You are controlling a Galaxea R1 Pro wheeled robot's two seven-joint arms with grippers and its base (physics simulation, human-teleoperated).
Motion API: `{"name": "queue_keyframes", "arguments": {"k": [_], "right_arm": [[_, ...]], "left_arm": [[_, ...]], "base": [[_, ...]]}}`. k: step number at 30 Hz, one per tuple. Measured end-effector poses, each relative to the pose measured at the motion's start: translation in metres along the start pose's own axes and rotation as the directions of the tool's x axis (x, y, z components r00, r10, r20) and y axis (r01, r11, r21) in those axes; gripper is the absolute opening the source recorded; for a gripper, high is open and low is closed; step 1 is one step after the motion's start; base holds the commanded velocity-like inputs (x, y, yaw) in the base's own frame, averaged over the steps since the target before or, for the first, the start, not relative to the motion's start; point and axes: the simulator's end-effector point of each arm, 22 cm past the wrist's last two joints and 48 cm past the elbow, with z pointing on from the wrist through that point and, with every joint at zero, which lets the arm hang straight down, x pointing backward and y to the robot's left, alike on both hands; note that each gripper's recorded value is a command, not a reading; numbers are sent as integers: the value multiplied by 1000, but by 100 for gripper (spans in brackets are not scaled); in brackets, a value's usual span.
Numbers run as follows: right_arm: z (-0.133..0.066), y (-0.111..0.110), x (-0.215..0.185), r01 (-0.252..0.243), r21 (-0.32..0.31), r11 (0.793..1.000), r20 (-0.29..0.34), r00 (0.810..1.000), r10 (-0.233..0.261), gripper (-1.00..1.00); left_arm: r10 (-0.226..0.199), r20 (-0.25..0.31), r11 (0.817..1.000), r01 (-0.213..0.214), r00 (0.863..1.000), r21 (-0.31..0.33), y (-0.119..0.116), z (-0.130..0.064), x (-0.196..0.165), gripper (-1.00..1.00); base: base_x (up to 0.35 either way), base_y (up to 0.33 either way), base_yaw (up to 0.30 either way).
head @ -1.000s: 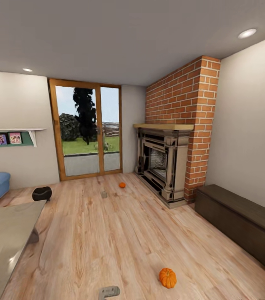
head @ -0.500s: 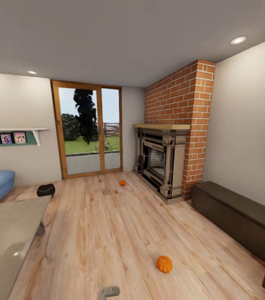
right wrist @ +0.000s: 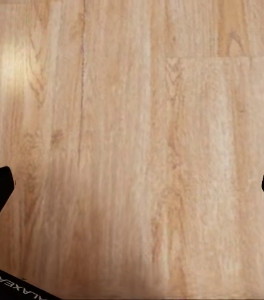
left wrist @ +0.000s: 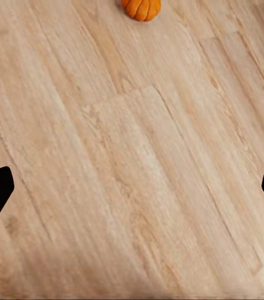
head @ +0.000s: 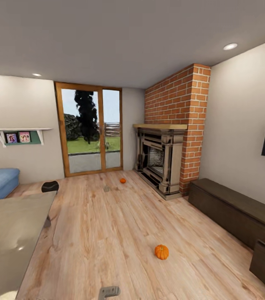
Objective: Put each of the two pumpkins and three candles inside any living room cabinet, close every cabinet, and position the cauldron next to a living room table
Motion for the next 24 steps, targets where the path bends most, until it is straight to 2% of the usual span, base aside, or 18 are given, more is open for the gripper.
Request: {"name": "queue_keyframes", "arguments": {"k": [5,12,24], "right_arm": [[0,0,0,-1,0,1000,0,1000,1,100],[0,0,0,0,0,1000,1,1000,0,100],[-1,0,-1,0,1,1000,3,1000,0,100]], "left_arm": [[0,0,1000,0,1000,0,0,0,0,100],[0,1,1000,0,1000,-1,1,0,0,100],[0,4,1000,0,1000,-1,0,-1,-1,100]], "base": [[-220,0,0],[-49,0,32],[-3,0,222]]}}
